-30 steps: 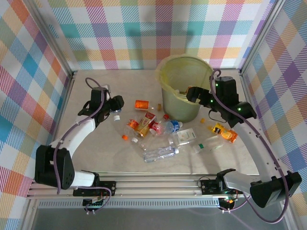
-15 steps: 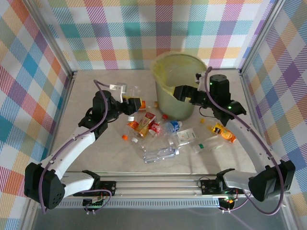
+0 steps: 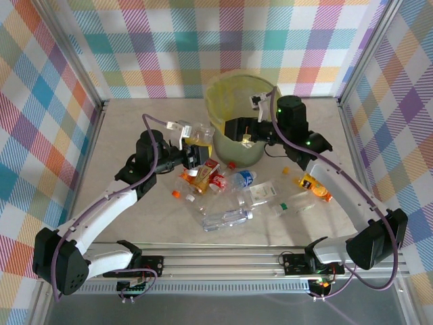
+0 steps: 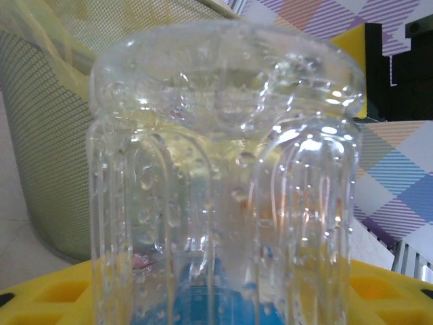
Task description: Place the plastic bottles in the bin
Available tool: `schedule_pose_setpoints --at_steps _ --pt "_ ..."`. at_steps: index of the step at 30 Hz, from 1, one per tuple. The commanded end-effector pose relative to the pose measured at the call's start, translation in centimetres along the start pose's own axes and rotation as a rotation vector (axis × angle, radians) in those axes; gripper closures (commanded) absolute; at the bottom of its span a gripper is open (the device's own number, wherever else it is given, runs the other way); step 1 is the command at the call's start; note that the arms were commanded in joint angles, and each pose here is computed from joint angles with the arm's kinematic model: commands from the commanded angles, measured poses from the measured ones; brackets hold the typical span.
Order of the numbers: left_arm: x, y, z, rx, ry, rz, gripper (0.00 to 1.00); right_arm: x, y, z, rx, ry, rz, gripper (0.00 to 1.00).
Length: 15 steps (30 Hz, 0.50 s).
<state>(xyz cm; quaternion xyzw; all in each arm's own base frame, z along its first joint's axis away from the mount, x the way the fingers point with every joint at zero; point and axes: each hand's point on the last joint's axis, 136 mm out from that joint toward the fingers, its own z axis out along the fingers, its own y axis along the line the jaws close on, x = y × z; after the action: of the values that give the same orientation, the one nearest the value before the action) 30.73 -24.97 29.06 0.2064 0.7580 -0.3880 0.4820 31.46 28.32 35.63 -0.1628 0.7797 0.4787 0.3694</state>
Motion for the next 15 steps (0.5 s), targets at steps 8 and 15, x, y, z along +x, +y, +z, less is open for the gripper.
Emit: schedule_pose_setpoints --at_steps 8,15 --pt "-2.8 -5.8 0.3 0.182 -0.064 0.136 0.52 -0.5 5.1 0.1 -0.11 0.007 -0.115 0.0" --pt "-4.1 -8.0 0.2 0.233 -0.115 0.17 0.52 0.0 5.7 0.8 -0.125 0.024 -0.113 0.03"
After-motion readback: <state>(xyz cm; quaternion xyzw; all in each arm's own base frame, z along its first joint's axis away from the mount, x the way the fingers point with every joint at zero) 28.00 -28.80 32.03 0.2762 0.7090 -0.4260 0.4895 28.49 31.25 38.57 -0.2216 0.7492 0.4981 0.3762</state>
